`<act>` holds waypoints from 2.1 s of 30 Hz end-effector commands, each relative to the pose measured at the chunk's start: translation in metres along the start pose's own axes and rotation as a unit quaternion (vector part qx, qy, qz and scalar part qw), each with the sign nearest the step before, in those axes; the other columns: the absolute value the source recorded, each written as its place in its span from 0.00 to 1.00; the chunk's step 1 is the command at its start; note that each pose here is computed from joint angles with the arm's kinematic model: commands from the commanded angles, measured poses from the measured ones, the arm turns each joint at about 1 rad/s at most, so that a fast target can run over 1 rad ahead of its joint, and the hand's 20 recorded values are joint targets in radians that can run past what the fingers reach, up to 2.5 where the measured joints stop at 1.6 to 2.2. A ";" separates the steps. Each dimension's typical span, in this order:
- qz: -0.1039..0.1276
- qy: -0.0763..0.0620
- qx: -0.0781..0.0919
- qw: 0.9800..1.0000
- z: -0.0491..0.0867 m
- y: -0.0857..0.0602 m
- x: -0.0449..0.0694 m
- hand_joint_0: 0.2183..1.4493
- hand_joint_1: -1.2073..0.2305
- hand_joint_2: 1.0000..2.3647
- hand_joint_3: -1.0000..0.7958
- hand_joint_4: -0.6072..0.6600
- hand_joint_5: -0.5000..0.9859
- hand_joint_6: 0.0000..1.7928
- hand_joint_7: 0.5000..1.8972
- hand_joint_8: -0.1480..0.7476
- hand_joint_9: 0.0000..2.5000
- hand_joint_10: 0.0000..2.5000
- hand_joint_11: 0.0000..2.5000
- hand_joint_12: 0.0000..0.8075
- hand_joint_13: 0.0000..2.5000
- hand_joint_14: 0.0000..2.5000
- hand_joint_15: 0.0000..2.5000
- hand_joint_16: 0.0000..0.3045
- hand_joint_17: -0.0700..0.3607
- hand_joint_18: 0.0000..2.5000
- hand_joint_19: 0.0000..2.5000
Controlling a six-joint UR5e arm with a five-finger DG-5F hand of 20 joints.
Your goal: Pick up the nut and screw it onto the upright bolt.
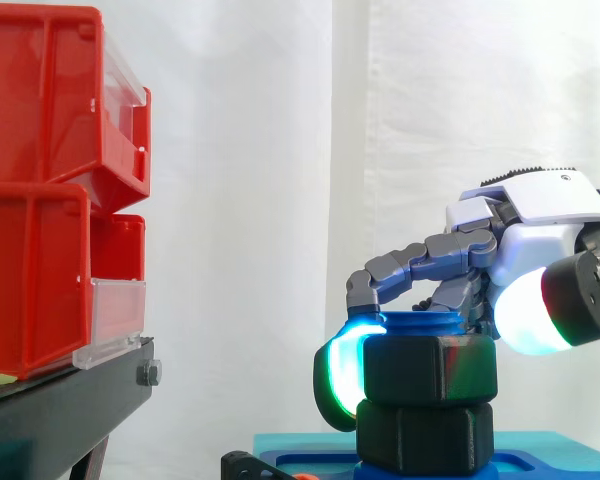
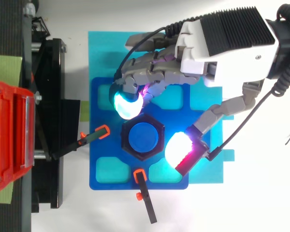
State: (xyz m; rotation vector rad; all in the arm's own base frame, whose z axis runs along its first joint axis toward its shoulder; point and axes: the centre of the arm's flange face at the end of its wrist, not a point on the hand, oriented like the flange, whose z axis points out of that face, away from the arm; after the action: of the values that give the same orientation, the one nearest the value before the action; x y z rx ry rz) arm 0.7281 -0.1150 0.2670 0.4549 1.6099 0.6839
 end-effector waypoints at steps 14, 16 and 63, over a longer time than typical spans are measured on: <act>0.000 0.000 0.001 1.000 0.000 -0.001 0.001 0.18 0.43 0.00 0.28 0.55 0.37 0.28 0.57 0.43 0.47 0.00 0.03 0.43 0.26 0.00 0.01 0.16 0.42 0.14 0.03; 0.000 0.000 0.001 1.000 0.000 -0.001 0.000 0.18 0.41 0.00 0.28 0.58 0.36 0.28 0.55 0.45 0.47 0.00 0.03 0.43 0.26 0.00 0.01 0.16 0.42 0.14 0.03; 0.086 -0.020 0.095 0.992 -0.101 0.069 -0.118 0.18 0.38 0.00 0.28 0.61 0.21 0.28 0.13 0.47 0.32 0.00 0.01 0.47 0.21 0.00 0.01 0.18 0.45 0.12 0.05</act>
State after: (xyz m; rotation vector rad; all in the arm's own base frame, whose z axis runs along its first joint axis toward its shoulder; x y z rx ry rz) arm 0.6474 -0.1588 0.4072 0.6837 1.5866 0.6221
